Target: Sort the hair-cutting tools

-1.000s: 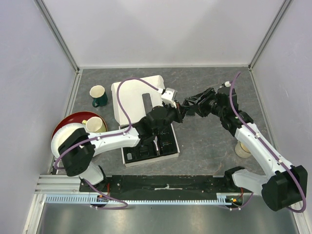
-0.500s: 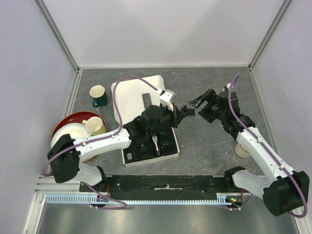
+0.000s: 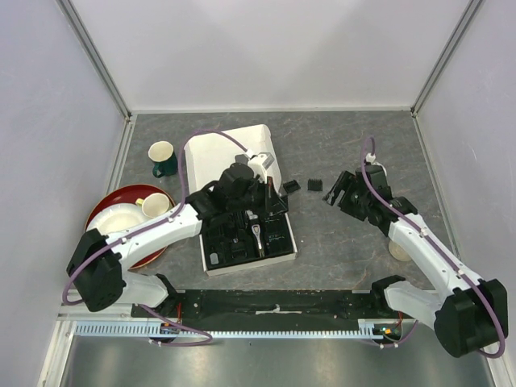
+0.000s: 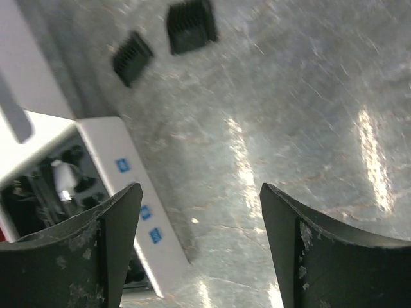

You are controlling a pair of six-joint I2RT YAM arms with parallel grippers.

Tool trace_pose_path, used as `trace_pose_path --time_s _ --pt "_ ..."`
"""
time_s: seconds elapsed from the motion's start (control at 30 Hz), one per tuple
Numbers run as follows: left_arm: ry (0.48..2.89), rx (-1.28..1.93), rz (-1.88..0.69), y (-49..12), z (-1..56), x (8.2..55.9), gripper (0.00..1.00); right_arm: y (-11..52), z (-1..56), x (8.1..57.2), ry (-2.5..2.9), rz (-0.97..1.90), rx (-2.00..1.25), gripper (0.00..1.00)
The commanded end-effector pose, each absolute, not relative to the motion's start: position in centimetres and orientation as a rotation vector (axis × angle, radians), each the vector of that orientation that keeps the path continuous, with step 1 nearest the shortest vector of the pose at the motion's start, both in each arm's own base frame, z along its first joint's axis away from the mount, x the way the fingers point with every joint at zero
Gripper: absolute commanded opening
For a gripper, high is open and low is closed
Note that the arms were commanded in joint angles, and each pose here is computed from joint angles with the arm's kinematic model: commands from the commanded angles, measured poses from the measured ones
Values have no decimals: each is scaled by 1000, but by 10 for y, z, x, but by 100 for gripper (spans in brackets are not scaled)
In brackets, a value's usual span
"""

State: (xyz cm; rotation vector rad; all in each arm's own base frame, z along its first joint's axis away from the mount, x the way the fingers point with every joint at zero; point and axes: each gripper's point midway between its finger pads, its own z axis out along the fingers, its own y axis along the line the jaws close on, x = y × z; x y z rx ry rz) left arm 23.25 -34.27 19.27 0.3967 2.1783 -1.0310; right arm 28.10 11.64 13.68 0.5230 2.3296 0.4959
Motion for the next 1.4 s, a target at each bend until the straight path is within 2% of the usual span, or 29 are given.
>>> trace_pose_path --time_s 0.0,0.3,0.57,1.37 --pt "2384 323 -1137 -335 169 205 2 108 106 265 2427 414 494 80" --pt "2545 230 -1187 -330 135 183 2 105 78 256 2478 385 520 79" --pt "2589 168 -1232 -324 110 169 2 109 57 252 2521 398 504 82" --pt "2642 83 -1414 -343 93 160 2 111 36 240 2568 420 503 82"
